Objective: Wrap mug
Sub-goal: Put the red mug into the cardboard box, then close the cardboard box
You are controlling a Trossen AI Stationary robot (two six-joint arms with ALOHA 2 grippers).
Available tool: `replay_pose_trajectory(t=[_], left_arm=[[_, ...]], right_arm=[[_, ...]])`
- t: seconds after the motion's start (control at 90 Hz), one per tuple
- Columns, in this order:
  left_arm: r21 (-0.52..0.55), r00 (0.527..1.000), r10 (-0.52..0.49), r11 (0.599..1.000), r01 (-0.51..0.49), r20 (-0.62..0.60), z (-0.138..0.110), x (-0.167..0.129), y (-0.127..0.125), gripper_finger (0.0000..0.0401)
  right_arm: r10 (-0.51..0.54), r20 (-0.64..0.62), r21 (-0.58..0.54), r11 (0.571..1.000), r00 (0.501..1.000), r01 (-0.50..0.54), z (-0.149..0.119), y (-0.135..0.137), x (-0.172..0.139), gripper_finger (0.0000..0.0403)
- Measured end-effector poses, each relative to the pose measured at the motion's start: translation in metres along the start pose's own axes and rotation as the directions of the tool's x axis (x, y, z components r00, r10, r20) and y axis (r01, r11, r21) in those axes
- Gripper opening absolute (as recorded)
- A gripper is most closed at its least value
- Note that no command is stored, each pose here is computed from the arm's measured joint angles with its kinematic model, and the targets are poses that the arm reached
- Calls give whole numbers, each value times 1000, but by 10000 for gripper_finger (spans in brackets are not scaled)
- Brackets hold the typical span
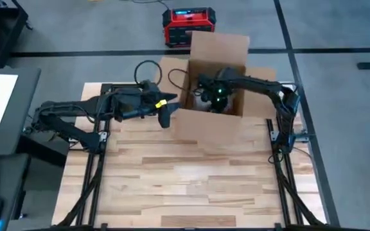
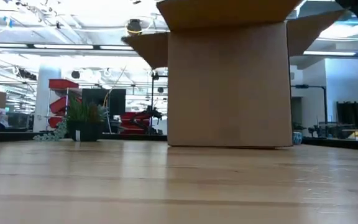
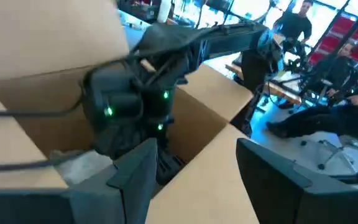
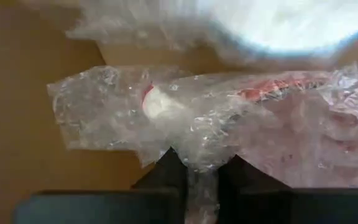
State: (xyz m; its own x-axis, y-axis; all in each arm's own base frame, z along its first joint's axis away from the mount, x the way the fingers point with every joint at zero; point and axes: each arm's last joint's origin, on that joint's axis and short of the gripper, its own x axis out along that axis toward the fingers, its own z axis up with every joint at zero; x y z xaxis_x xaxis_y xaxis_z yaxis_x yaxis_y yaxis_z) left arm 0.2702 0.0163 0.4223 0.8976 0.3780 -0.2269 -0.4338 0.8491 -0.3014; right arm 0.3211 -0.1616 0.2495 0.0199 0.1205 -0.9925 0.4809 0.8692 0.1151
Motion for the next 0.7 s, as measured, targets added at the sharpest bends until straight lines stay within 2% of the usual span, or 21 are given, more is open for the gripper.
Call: replay_pose_trajectory(t=[0.133, 0.333, 0.511, 0.7], left_arm=[[36, 999, 3, 999, -1, -51, 7, -7, 0, 201], [51, 994, 6, 999, 0, -105, 28, -28, -1, 201], [94, 970, 65, 995, -44, -232, 22, -37, 5, 201], [94, 877, 140, 990, -108, -461, 1, -44, 17, 201]], right_arm=[[62, -27, 33, 998, 998, -61, 0, 6, 9, 67], [247, -21, 62, 968, 969, -245, 0, 17, 1, 130], [279, 69, 56, 957, 958, -283, -9, 25, -36, 186], [297, 262, 13, 950, 918, -312, -37, 33, -97, 202]])
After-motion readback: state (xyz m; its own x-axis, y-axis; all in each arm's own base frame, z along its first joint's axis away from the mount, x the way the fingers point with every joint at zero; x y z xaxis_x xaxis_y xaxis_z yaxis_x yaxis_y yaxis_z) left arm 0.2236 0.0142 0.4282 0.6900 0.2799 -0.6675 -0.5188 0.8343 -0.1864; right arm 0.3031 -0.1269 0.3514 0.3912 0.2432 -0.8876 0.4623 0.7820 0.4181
